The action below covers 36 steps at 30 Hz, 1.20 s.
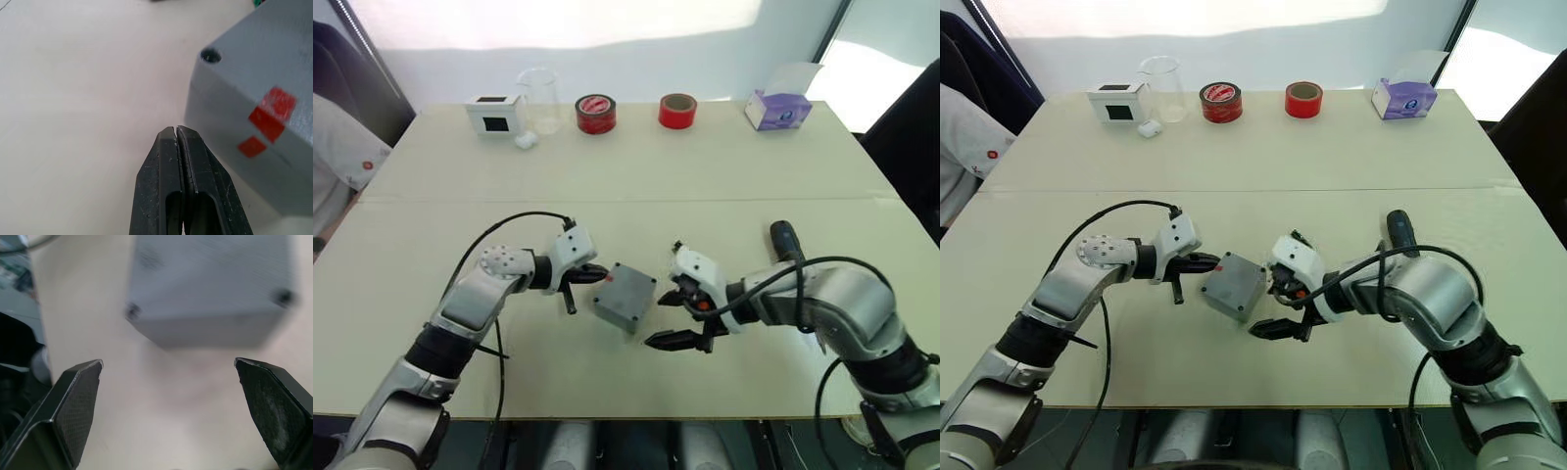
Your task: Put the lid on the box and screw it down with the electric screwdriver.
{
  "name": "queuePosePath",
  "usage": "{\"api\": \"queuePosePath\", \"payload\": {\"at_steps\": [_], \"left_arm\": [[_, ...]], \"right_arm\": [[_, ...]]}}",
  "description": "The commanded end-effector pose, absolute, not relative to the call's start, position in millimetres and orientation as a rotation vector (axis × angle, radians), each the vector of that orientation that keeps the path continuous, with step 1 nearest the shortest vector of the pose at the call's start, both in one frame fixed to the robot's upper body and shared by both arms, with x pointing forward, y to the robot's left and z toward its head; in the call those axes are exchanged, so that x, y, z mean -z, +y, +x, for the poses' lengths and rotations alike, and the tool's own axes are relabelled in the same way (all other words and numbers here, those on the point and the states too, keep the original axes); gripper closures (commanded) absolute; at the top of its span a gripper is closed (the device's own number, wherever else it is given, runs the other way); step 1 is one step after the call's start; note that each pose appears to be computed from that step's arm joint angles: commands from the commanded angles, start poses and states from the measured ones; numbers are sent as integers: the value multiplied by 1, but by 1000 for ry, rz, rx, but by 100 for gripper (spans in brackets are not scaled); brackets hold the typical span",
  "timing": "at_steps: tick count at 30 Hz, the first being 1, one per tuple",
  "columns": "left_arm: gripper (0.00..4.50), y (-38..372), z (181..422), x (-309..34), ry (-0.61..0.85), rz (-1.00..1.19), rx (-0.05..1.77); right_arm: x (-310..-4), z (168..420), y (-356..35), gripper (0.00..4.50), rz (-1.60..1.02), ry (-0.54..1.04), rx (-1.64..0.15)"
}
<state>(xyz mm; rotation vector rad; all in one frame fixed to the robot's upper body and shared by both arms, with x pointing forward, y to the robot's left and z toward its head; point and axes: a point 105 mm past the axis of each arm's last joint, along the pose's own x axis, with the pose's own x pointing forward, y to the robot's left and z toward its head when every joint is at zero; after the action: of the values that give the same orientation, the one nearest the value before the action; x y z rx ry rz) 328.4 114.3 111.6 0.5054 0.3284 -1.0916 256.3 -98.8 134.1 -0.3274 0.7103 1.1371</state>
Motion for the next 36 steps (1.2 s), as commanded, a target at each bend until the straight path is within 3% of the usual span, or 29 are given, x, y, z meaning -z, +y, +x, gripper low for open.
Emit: {"api": "queuePosePath", "payload": {"at_steps": [1,5,8,10,17,24,36], "left_arm": [[450,134,318,-120,336,530,1082],[450,136,290,-115,393,522,1155],[450,124,249,-107,453,448,1281],[450,118,239,-99,478,454,1282],[450,101,243,-98,432,403,1256],[450,100,282,-98,365,444,1105],[450,97,292,-105,321,443,1117]], "right_arm": [[-157,270,-105,6,-443,555,-1142],[-159,285,-107,6,-480,485,-1149],[-150,298,-99,6,-559,433,-1190],[-141,300,-95,6,-601,431,-1231],[-135,295,-81,6,-594,418,-1318],[-134,281,-76,6,-542,436,-1362],[-134,269,-77,6,-475,453,-1322]]}}
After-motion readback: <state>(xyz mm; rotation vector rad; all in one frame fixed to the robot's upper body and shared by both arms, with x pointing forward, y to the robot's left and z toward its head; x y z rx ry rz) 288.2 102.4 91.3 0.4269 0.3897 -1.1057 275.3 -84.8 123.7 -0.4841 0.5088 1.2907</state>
